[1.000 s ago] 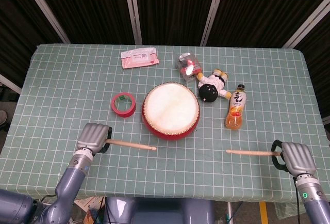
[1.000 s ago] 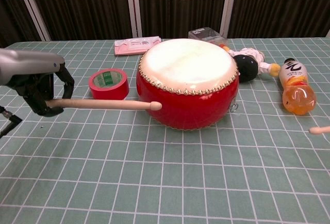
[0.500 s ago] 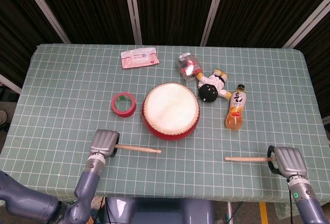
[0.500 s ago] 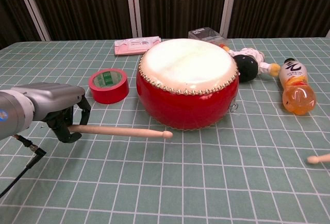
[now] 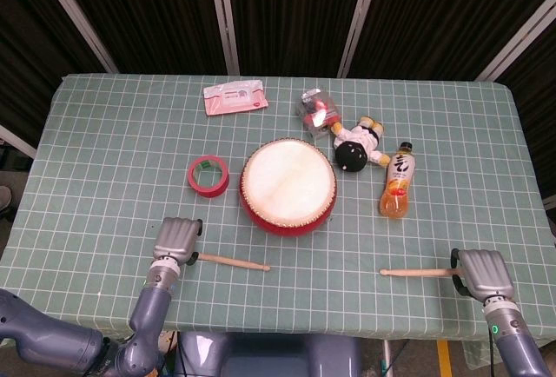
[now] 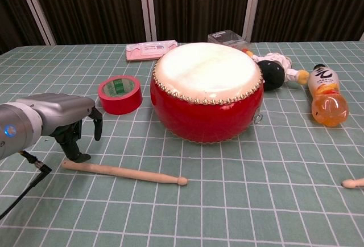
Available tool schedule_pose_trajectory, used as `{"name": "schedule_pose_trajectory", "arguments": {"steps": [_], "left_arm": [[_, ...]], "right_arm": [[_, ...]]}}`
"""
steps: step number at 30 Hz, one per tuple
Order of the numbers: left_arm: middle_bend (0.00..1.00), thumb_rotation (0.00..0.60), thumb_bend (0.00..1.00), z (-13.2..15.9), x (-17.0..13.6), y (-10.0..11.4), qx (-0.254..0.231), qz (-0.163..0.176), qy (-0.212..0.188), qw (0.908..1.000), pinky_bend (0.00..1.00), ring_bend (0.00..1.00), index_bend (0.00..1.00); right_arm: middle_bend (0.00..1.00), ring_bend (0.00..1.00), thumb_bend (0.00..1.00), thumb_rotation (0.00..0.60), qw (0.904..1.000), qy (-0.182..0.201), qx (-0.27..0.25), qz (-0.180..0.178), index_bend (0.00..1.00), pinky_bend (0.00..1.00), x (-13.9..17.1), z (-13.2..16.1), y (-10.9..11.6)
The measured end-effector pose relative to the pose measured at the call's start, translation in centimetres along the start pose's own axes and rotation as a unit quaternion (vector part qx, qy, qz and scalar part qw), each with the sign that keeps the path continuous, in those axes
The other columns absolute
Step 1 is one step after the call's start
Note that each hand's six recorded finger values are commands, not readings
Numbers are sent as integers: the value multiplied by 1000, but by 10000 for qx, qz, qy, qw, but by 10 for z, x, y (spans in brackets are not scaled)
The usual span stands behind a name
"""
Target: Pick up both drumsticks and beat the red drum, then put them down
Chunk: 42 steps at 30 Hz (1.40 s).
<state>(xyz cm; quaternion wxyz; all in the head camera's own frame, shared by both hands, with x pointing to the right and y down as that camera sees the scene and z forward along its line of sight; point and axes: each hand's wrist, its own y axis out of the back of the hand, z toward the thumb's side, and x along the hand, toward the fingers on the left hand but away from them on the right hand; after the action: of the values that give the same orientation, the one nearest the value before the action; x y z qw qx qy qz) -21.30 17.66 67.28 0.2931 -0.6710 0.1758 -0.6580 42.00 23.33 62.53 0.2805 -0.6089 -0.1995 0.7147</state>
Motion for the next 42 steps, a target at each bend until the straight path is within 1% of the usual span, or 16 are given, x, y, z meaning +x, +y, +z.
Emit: {"name": "schedule_pose_trajectory", "arguments": {"steps": [3, 6, 9, 14, 17, 21, 24, 26, 28, 29, 30, 32, 34, 35, 37, 42], "left_arm": [[918, 600, 227, -4, -3, 1, -3, 14, -11, 10000, 1000, 923, 330], [841, 600, 227, -9, -6, 3, 11, 65, -35, 10000, 975, 856, 290], [749, 600, 225, -14, -9, 6, -10, 134, -70, 9999, 877, 767, 261], [617, 600, 224, -27, -17, 13, -127, 295, -109, 9994, 726, 637, 230], [534, 600, 224, -35, -22, 18, -218, 410, -130, 9988, 643, 571, 212], [397, 600, 224, -44, -28, 24, -291, 608, -192, 9975, 525, 428, 189], [286, 600, 224, -50, -33, 31, -407, 813, -273, 9955, 442, 304, 172], [215, 600, 220, -54, -38, 36, -509, 984, -336, 9933, 393, 230, 153], [145, 600, 206, -59, -44, 41, -583, 1151, -394, 9909, 323, 173, 138], [104, 600, 190, -63, -48, 44, -619, 1274, -431, 9890, 262, 148, 131], [65, 600, 172, -67, -52, 45, -641, 1369, -459, 9874, 193, 122, 123], [17, 600, 128, -77, -62, 48, -673, 1591, -509, 9837, 107, 62, 98], [0, 600, 71, -90, -72, 47, -679, 1763, -499, 9807, 51, 6, 56], [0, 600, 48, -101, -79, 45, -674, 1863, -459, 9791, 36, 0, 34], [0, 600, 22, -120, -91, 39, -626, 1997, -375, 9771, 28, 0, 3], [0, 600, 19, -170, -122, 18, -348, 2309, -95, 9723, 17, 0, 0]], "right_arm": [[890, 952, 595, 600, 10000, 4, 31, 0, 511, 958, 0, 2, -1], [847, 922, 595, 600, 10000, 9, 76, -34, 428, 958, 1, 4, -1], [799, 881, 587, 600, 9999, 25, 112, -40, 360, 943, 1, 7, -2], [693, 792, 554, 600, 9998, 26, 185, -50, 262, 874, 2, 9, -2], [655, 761, 550, 600, 9997, 20, 216, -63, 247, 853, 2, 9, -3], [624, 728, 550, 600, 9996, 5, 238, -125, 247, 812, 2, 9, -1], [522, 606, 550, 600, 9995, -16, 195, -232, 224, 651, 3, 8, 3], [398, 447, 547, 600, 9994, -21, 117, -329, 170, 500, 4, 7, 7], [281, 312, 528, 600, 9990, -11, 16, -441, 95, 402, 6, 6, 13], [213, 236, 502, 600, 9987, -1, -42, -511, 47, 353, 7, 6, 16], [171, 189, 480, 600, 9980, 21, -121, -625, 23, 323, 9, 5, 21], [58, 76, 400, 600, 9959, 74, -257, -860, 0, 237, 15, 2, 31], [8, 18, 346, 600, 9933, 114, -378, -1084, 0, 154, 21, -1, 39], [0, 3, 325, 600, 9912, 142, -456, -1231, 0, 109, 26, -4, 44], [0, 0, 305, 600, 9878, 195, -577, -1430, 0, 67, 35, -9, 50], [0, 0, 296, 600, 9788, 325, -818, -1851, 0, 11, 63, -23, 55]]}}
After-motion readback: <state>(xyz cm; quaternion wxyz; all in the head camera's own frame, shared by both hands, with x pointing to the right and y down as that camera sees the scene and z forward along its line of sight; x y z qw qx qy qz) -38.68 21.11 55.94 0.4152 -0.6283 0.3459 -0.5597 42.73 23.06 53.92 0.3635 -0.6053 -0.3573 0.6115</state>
